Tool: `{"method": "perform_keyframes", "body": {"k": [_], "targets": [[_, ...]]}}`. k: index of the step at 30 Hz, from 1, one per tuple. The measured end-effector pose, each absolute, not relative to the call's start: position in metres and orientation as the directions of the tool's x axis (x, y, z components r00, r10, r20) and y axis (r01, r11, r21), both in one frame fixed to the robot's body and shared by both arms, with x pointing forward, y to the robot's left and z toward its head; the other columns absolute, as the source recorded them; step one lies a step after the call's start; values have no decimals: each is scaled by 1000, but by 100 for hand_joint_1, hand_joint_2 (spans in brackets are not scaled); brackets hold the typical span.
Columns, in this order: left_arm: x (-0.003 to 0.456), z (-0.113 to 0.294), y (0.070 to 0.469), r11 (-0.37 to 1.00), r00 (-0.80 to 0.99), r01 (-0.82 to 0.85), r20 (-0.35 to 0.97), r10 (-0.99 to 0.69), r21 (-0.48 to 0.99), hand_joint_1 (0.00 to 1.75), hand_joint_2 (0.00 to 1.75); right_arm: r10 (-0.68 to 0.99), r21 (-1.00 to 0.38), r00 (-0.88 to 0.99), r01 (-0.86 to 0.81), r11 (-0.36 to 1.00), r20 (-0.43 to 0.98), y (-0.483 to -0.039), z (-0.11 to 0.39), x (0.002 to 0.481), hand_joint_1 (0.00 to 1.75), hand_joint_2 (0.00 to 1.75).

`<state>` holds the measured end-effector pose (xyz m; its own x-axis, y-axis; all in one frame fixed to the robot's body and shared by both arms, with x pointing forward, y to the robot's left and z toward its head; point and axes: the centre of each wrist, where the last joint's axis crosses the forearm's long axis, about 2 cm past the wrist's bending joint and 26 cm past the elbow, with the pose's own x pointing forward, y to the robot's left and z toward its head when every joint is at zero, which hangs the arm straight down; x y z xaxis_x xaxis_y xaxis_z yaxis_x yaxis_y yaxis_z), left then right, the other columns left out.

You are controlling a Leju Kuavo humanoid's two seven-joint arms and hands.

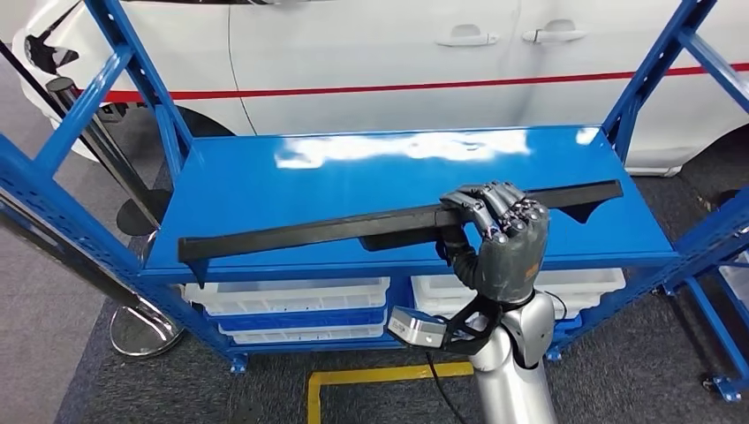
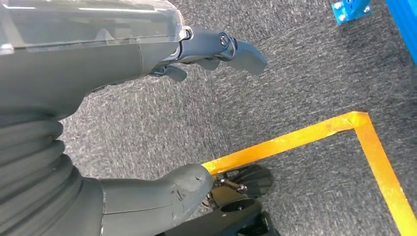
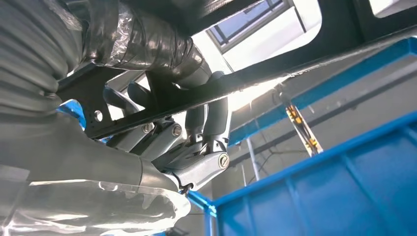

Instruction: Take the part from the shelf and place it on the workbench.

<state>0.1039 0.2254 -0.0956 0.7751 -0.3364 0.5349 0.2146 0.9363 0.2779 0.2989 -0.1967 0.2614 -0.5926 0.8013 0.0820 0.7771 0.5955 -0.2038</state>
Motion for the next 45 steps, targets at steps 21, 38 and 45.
{"method": "perform_keyframes", "body": {"k": [21, 38, 45], "targets": [[110, -94, 228, 935, 771, 210, 540, -338, 287, 0, 175, 798, -193, -600, 777, 599, 65, -194, 266, 298, 175, 175], [110, -95, 229, 934, 772, 209, 537, -339, 289, 0, 175, 762, -187, -645, 742, 643, 60, -181, 270, 301, 175, 175], [113, -94, 231, 933, 770, 207, 540, -341, 294, 0, 175, 759, -198, -649, 737, 646, 59, -178, 269, 305, 175, 175]]}}
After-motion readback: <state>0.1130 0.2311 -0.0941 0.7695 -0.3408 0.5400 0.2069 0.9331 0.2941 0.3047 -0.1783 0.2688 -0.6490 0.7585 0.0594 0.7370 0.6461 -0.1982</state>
